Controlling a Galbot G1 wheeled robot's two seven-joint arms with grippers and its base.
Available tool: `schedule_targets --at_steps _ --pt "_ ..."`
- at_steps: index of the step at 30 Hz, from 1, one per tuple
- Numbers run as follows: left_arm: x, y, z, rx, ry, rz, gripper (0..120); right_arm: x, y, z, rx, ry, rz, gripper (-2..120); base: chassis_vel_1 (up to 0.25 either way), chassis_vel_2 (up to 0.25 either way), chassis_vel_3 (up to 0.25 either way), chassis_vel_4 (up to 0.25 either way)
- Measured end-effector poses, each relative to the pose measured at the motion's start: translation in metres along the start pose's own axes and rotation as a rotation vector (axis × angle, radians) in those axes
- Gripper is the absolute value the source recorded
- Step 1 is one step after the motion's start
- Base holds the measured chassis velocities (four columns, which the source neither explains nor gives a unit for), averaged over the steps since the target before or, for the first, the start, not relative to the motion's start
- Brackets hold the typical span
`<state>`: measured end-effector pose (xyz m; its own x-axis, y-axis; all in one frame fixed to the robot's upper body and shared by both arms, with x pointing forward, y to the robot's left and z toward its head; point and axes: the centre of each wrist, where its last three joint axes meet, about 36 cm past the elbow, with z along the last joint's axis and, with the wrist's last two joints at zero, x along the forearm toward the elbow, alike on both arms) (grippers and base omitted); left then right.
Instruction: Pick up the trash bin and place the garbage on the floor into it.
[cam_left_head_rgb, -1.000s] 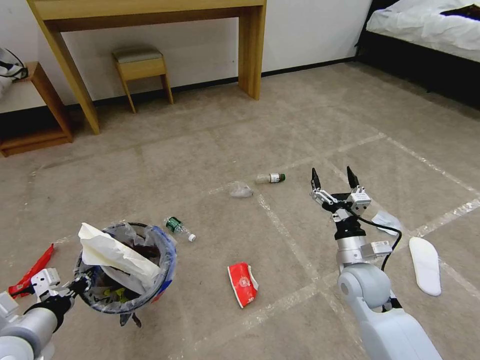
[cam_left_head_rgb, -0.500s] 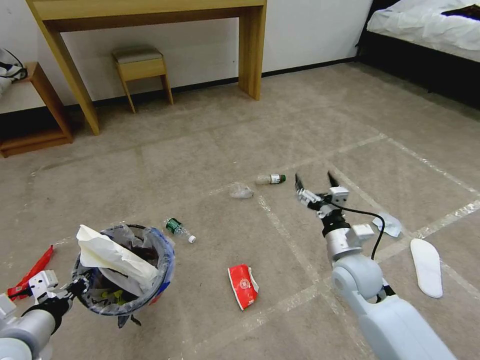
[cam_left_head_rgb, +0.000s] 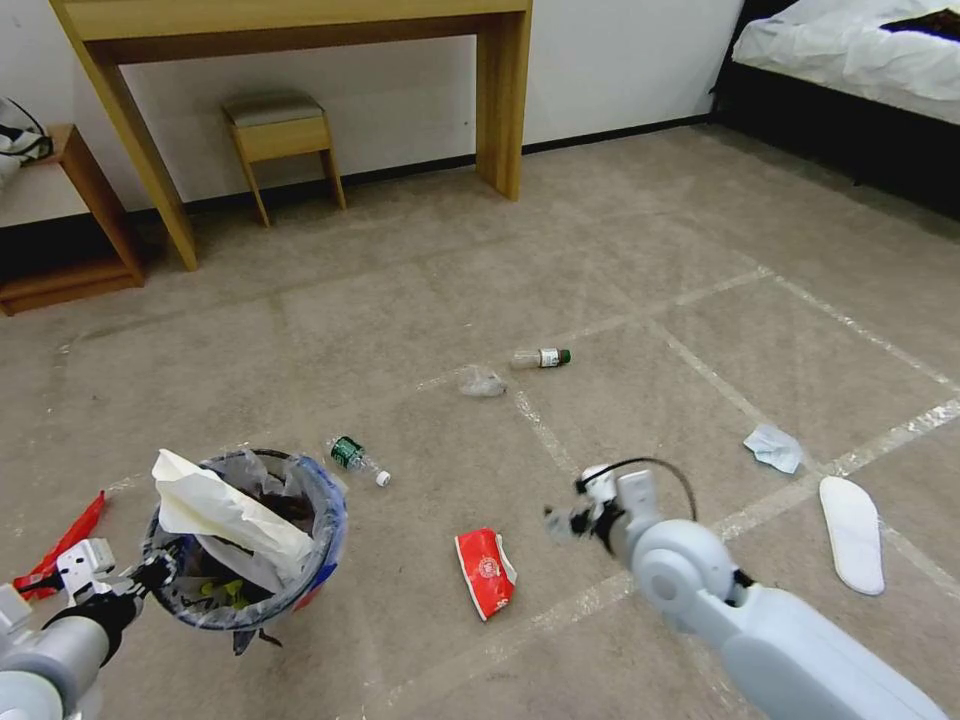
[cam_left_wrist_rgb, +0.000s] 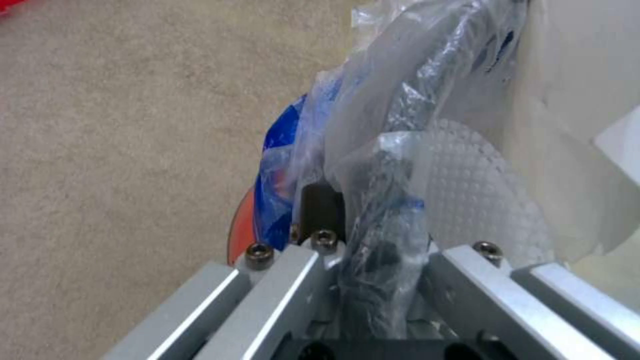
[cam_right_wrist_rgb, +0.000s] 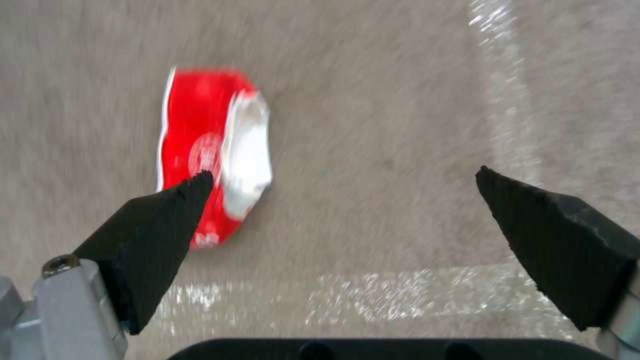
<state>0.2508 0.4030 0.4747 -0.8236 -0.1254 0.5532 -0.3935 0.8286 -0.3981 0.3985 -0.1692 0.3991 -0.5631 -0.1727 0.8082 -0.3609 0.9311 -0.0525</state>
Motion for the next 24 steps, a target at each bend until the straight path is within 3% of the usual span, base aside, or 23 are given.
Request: schedule_targets --at_steps 8,24 --pt "0.006 -0.001 0.005 0.008 -0.006 -0.009 1 -0.026 0.024 0.003 0.091 0.038 -0.024 100 0.000 0.000 0.000 0.000" --pt "0.015 0.004 0.006 0.021 -0.021 -0.031 1 -0.093 0.058 0.007 0.112 0.119 -0.019 100 0.000 0.000 0.000 0.000"
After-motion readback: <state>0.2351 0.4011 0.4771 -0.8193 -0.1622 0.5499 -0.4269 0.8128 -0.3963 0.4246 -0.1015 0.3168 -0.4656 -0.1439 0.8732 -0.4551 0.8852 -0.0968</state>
